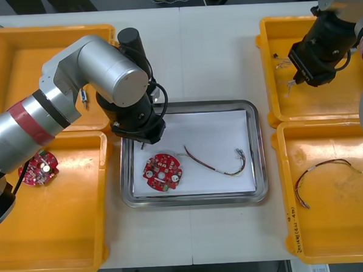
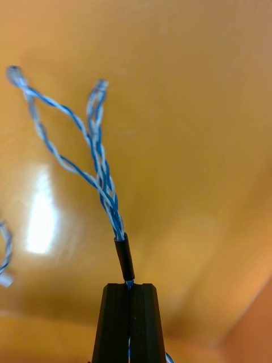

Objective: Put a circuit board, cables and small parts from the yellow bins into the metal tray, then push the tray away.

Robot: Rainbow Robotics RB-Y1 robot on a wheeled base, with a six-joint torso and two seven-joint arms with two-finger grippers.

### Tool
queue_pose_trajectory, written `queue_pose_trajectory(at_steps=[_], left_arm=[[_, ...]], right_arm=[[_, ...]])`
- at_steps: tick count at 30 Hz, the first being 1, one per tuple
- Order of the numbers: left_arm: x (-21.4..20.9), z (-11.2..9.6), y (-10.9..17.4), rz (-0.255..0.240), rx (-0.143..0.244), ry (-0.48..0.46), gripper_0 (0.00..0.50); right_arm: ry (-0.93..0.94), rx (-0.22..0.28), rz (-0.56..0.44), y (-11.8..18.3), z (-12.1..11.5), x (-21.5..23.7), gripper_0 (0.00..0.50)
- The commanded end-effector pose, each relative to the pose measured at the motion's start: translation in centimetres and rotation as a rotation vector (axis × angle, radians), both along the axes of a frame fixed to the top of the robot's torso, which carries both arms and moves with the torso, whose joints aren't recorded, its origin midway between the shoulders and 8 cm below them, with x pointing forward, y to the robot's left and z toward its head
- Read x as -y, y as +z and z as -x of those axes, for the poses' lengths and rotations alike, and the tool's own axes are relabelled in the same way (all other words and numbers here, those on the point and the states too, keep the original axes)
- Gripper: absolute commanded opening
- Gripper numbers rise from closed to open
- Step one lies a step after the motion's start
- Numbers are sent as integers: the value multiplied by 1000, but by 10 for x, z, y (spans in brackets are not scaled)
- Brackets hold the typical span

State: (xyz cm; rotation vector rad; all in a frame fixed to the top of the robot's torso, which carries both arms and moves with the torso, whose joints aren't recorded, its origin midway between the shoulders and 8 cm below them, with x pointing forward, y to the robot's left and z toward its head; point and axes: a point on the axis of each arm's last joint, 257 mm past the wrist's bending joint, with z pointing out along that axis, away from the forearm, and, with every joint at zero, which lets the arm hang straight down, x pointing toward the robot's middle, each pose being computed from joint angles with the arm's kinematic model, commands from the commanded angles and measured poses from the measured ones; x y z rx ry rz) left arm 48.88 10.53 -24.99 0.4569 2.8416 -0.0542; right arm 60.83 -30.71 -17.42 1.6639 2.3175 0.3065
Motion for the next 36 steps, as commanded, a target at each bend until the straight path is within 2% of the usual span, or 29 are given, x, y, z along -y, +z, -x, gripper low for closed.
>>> queue_pose_trajectory(at_steps=[1, 13, 20, 26, 30, 33, 35, 36], left_arm=[[14, 6, -6, 40, -20, 50, 500], [25, 5, -3, 75, -12, 45, 500], [33, 1, 22, 100, 15, 39, 500], [24, -3, 55, 96, 12, 50, 500], [17, -6, 76, 100, 11, 62, 500], [10, -9, 85, 93, 17, 67, 500], [-1, -14, 93, 78, 33, 74, 500], [-1, -14, 93, 78, 33, 74, 500]], right_arm=[[-59, 46, -19, 42, -1, 21, 0], [-6, 44, 3, 91, 22, 24, 0], [63, 85, 29, 119, 39, 18, 0], [159, 217, 56, 148, 35, 4, 0], [238, 279, 85, 155, 39, -8, 0], [294, 297, 127, 154, 42, -14, 0], [381, 320, 216, 153, 47, -16, 0], [381, 320, 216, 153, 47, -16, 0]])
